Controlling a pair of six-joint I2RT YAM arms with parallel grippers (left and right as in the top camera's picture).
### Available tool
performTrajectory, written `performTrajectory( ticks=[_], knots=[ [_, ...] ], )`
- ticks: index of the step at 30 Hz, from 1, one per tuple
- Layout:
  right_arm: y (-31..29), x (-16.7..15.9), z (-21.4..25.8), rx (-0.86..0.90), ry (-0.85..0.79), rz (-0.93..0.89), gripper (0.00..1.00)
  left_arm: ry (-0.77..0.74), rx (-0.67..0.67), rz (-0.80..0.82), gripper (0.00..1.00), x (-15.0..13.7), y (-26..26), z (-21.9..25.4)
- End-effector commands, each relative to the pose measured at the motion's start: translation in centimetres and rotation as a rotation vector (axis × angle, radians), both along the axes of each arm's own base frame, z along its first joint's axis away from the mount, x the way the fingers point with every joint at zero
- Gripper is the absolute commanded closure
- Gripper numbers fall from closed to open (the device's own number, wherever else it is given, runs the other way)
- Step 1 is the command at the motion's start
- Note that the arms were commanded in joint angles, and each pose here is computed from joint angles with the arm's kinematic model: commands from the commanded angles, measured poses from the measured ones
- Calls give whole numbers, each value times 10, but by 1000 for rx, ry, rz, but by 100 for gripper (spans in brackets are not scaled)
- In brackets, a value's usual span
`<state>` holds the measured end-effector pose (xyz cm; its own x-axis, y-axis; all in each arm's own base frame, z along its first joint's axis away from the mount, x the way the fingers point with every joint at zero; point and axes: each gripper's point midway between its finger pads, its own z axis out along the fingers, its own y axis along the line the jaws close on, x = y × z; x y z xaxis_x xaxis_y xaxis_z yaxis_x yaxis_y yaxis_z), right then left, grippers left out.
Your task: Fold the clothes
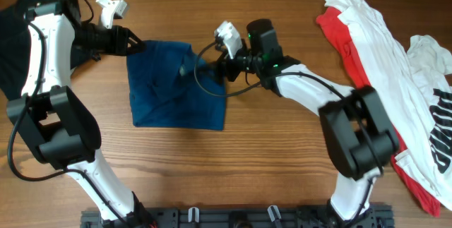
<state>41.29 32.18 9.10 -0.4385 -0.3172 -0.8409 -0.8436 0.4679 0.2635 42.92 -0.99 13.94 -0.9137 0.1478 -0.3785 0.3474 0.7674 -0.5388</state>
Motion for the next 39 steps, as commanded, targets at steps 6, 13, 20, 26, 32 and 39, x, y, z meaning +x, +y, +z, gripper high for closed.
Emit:
performTrajectory(
  ticks=[6, 13, 20, 26, 32, 39],
  knots=[
    [29, -23, -10, 164, 62, 184, 4, -37, -11, -27, 61, 0, -15, 16],
    [41, -41, -21, 179, 102, 252, 4, -33, 7, -32, 61, 0, -15, 14],
    [33, -11, -42, 79, 100, 43, 5, -30, 17, -31, 61, 0, -14, 12],
    [39, -14, -39, 90, 94, 53, 4, -33, 18, -31, 61, 0, -14, 13],
    [51, -16, -44, 59, 61, 30, 4, -32, 18, -31, 61, 0, -14, 12],
    [74, -39, -35, 129, 60, 140, 4, -33, 18, -31, 61, 0, -14, 12]
  ],
)
